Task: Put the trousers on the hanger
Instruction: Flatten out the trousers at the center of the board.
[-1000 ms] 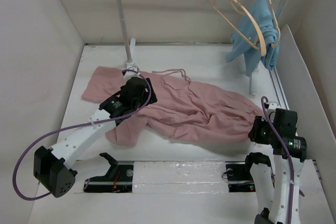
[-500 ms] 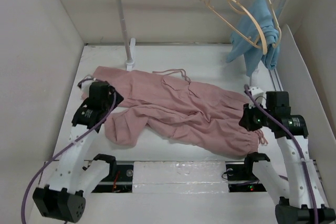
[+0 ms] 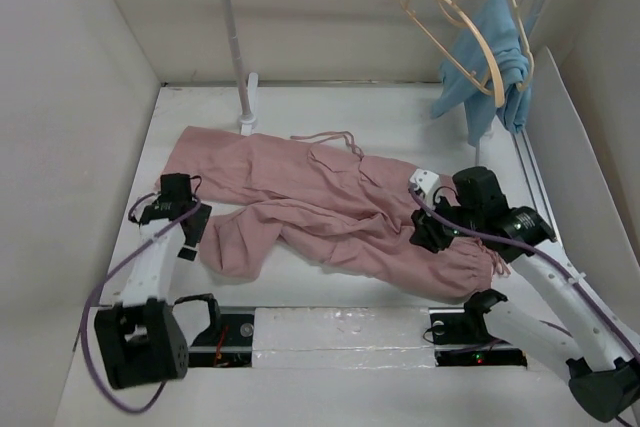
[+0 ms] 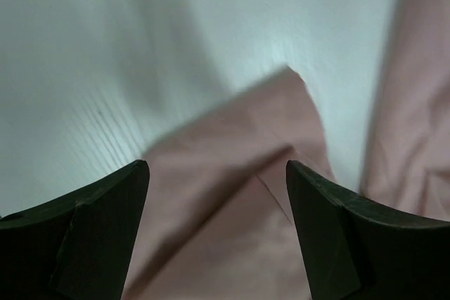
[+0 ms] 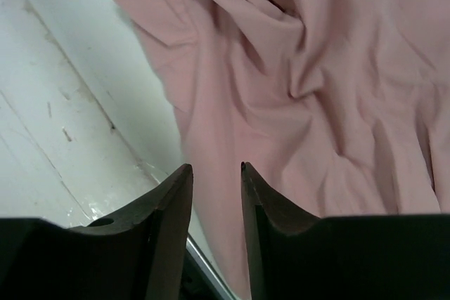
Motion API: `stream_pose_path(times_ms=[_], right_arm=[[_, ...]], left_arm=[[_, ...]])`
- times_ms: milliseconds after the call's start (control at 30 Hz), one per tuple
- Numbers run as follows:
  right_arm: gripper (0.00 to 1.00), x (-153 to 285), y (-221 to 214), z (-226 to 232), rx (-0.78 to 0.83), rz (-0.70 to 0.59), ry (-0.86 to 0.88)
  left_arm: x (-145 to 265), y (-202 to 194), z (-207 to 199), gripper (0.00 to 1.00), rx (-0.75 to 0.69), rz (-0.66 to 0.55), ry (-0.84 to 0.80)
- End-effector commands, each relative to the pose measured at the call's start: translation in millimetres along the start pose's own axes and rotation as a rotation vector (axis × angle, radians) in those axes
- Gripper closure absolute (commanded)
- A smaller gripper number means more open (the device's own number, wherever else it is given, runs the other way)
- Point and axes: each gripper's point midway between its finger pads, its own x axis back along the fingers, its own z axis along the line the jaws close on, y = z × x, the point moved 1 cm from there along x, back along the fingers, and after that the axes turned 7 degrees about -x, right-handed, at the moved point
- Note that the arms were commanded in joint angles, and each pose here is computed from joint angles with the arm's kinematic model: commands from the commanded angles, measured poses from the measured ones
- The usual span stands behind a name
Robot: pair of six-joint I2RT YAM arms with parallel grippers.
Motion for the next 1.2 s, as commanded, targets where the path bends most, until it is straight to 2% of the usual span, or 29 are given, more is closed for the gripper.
stream_pose_path(times_ms=[0,133,233,367,467,567,600,633,667,733,767,800,833,933,1033,1167], right_arm=[[0.6,-5,29,13,0.108,-0.114,0.046],[0.58,-13,25,20,0.135,-0.1,0.083],[0.58,-14,29,19,0.151,-0.108,0.083],[0.58,-16,33,17,0.156,-0.109,0.078],[0.58,-15,38,15,0.157,-0.11,0.064],[0.58,-11,46,13,0.154,-0.126,0.046],[0.58,-10,47,13,0.149,-0.133,0.042],[0.58,-11,46,13,0.133,-0.131,0.04],[0.58,-10,47,13,0.131,-0.138,0.035],[0.58,-10,47,14,0.131,-0.14,0.036],[0.58,-12,45,11,0.128,-0.134,0.018],[0.58,-14,40,6,0.122,-0.122,-0.006],[0.58,-14,40,6,0.122,-0.122,-0.007],[0.58,-18,30,-1,0.105,-0.099,-0.021],[0.58,-22,26,-7,0.093,-0.097,-0.017],[0.58,-24,23,-13,0.084,-0.092,-0.016]], left_arm=[[-21,7,5,0.26,0.028,0.047,0.044],[-18,18,-6,0.29,0.021,-0.012,0.042],[-30,14,-6,0.31,0.014,0.006,0.056],[-47,3,-17,0.31,-0.074,0.045,0.084],[-63,-5,-8,0.38,-0.101,0.075,0.159],[-73,-5,-8,0.53,-0.114,0.072,0.177],[-73,-3,-9,0.84,-0.117,0.067,0.179],[-73,0,-10,0.99,-0.122,0.058,0.182],[-67,11,-21,1.0,-0.12,0.032,0.165],[-49,29,-28,1.0,-0.143,-0.011,0.161],[-31,51,-48,1.0,-0.132,-0.066,0.108],[20,93,-66,1.0,-0.136,-0.195,0.03],[20,90,-62,1.0,-0.144,-0.184,0.047],[101,144,-70,1.0,-0.107,-0.392,-0.047],[162,164,-64,1.0,-0.045,-0.489,-0.135],[200,163,-60,1.0,0.009,-0.501,-0.256]])
